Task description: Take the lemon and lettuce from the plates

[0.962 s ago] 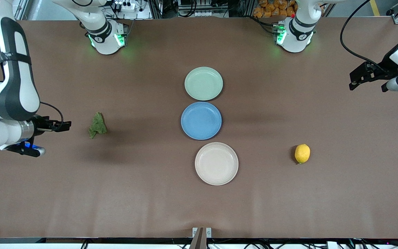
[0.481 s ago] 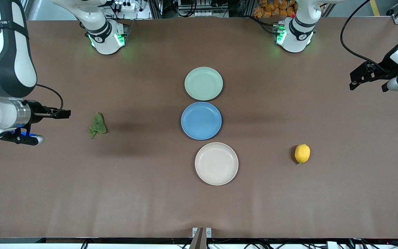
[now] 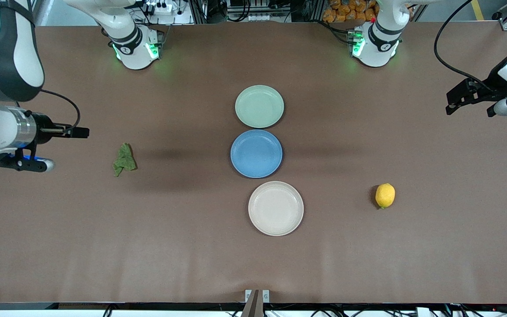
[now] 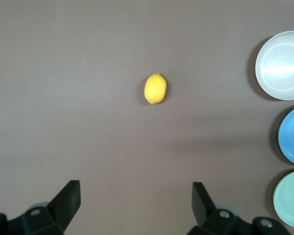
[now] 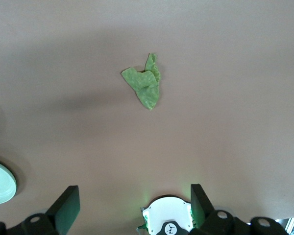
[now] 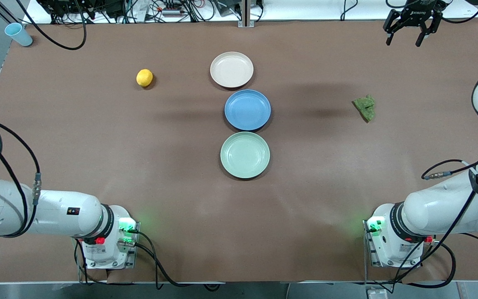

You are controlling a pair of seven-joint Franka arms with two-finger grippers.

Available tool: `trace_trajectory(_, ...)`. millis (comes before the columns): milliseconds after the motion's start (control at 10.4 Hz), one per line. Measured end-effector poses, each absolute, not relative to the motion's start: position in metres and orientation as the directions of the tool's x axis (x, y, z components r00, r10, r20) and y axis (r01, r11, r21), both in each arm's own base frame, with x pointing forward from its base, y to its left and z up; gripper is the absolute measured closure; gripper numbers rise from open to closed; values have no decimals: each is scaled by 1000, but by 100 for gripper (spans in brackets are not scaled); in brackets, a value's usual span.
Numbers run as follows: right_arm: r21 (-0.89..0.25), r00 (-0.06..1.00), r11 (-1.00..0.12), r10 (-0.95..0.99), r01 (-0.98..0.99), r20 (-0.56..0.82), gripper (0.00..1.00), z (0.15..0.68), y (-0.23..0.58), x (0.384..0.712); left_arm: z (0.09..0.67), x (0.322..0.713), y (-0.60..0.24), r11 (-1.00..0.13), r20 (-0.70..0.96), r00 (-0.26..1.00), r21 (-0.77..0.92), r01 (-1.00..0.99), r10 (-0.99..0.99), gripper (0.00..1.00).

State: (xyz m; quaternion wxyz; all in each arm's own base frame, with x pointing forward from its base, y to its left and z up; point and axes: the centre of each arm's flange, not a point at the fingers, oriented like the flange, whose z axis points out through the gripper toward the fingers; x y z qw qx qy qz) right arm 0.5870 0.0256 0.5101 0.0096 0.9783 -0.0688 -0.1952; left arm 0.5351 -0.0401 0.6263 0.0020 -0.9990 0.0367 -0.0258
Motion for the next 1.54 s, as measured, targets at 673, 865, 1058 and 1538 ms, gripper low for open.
trace_trajectory(673,37,937,-995,-99,-92,-335,0,557,48,564,626,535,-39,-997,50,996,-6,-71,-71,0)
trace_trajectory(865,38,936,-995,-95,-88,-338,0,563,50,559,626,535,-38,-998,50,996,-6,-70,-70,0)
trace_trajectory(1058,38,938,-996,-90,-82,-335,0,570,52,555,626,535,-37,-998,49,996,-6,-68,-68,0)
trace_trajectory(1538,35,946,-996,-89,-82,-312,0,583,52,549,626,535,-36,-998,49,997,-6,-66,-67,0)
